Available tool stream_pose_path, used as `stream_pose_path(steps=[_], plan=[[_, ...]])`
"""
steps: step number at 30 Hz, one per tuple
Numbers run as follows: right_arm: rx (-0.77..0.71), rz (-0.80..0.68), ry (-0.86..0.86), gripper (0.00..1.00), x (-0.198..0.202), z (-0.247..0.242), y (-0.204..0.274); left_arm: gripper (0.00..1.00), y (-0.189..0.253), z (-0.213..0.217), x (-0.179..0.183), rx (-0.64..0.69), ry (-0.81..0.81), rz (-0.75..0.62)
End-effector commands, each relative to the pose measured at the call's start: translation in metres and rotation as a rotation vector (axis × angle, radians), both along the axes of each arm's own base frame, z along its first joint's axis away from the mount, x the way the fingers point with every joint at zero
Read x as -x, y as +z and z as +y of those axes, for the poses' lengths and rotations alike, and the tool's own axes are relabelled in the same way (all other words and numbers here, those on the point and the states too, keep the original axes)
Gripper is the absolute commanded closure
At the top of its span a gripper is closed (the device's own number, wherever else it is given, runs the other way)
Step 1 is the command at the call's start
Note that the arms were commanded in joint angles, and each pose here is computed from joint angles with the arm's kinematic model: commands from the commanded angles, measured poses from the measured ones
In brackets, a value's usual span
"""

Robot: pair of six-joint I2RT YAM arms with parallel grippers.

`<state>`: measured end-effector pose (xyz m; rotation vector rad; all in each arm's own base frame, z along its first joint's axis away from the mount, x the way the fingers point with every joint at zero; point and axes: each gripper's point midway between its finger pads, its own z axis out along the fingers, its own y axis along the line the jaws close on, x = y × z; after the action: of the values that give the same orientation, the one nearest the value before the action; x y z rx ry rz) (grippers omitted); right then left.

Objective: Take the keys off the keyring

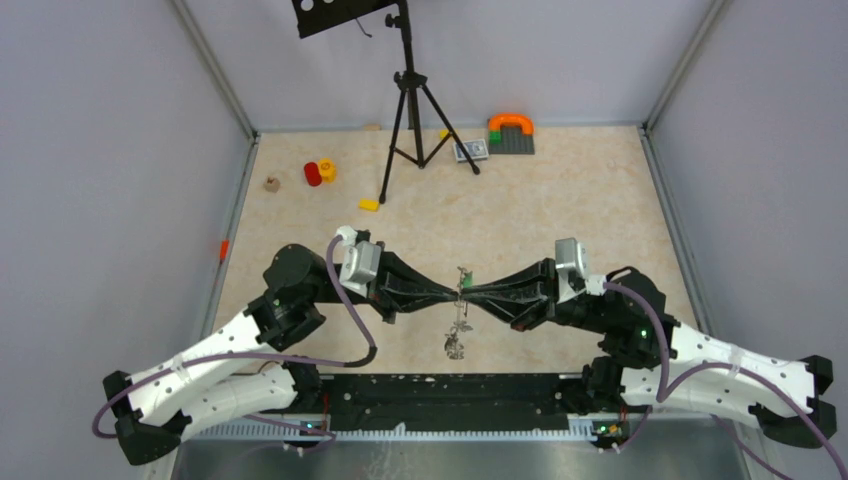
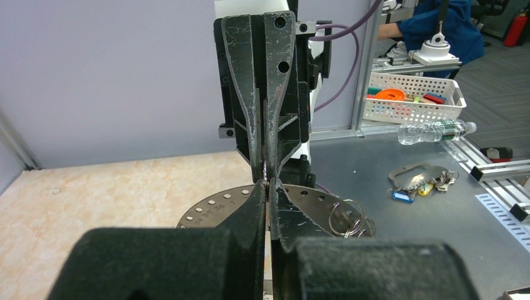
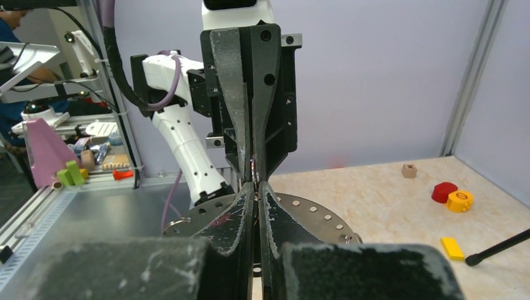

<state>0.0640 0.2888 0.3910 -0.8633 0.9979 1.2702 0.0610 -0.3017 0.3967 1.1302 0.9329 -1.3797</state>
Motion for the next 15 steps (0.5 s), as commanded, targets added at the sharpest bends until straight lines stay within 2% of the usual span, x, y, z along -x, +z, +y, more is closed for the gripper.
stream_pose_path(steps=[1,8,11,15], plan=[[-0.004,-0.007,0.001,1.00,-0.001,0.006,0.009,1.00,0.022,0.005,0.008,0.071,-0.027,-0.052],[0.006,0.002,-0.048,1.00,-0.009,0.002,0.019,1.00,0.016,0.004,0.006,0.048,-0.012,-0.033],[0.011,0.001,-0.052,1.00,-0.009,0.000,0.024,0.92,0.014,0.005,0.004,0.037,-0.002,-0.022],[0.036,0.000,-0.054,1.00,-0.008,-0.001,0.024,0.88,0.012,0.004,0.005,0.026,-0.010,-0.014]])
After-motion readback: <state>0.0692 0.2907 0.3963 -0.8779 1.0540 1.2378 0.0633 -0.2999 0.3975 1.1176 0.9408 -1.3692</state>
